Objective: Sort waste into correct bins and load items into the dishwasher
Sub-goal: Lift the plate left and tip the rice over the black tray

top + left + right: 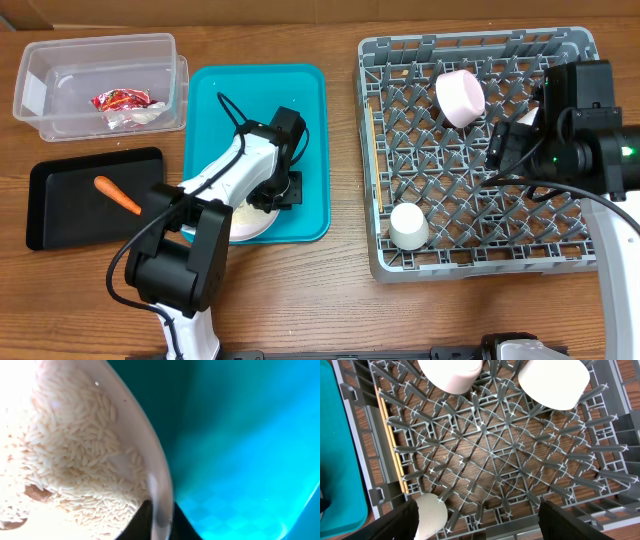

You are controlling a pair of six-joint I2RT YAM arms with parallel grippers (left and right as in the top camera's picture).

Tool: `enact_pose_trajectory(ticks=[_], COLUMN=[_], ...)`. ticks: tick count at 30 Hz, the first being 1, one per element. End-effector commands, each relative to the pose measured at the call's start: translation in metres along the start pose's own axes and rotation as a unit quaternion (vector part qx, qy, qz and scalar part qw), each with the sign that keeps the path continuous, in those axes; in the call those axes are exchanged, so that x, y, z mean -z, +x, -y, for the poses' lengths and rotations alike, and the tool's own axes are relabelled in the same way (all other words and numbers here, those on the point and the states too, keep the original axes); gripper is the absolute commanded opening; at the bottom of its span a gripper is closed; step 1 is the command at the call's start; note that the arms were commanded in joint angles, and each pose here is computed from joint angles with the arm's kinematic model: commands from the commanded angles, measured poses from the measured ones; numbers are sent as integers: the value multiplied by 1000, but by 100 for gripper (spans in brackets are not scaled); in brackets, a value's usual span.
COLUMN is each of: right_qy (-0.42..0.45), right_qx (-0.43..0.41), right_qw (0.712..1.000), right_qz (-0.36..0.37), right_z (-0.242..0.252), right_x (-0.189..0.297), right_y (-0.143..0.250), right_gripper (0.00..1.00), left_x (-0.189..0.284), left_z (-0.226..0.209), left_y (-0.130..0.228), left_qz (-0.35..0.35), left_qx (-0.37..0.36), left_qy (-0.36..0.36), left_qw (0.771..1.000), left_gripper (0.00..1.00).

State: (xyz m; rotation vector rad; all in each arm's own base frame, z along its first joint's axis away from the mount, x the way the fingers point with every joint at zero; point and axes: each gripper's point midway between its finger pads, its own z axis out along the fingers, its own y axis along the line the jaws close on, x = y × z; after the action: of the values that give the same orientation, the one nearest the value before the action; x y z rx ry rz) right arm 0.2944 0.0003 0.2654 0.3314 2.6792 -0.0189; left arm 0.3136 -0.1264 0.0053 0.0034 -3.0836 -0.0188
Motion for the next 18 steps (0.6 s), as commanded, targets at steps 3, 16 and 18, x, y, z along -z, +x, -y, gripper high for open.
enact_pose_trajectory(ticks=[3,16,18], right_qy=[-2,-2,-2], right_qx=[-1,-1,-1], right_qw=[1000,1000,1000], right_qz=[3,3,3], right_z=[0,0,0], right_x=[0,0,0], right_y=[-2,-2,-2], right_gripper=[79,80,79], left_x=[-6,-2,1], left_z=[0,-19,-21], left_y=[2,-19,-20], left_qz=[-1,47,49], left_qx=[2,3,3], left_qy=[2,-55,-63], left_qw=[1000,997,997], left_gripper=[4,4,4])
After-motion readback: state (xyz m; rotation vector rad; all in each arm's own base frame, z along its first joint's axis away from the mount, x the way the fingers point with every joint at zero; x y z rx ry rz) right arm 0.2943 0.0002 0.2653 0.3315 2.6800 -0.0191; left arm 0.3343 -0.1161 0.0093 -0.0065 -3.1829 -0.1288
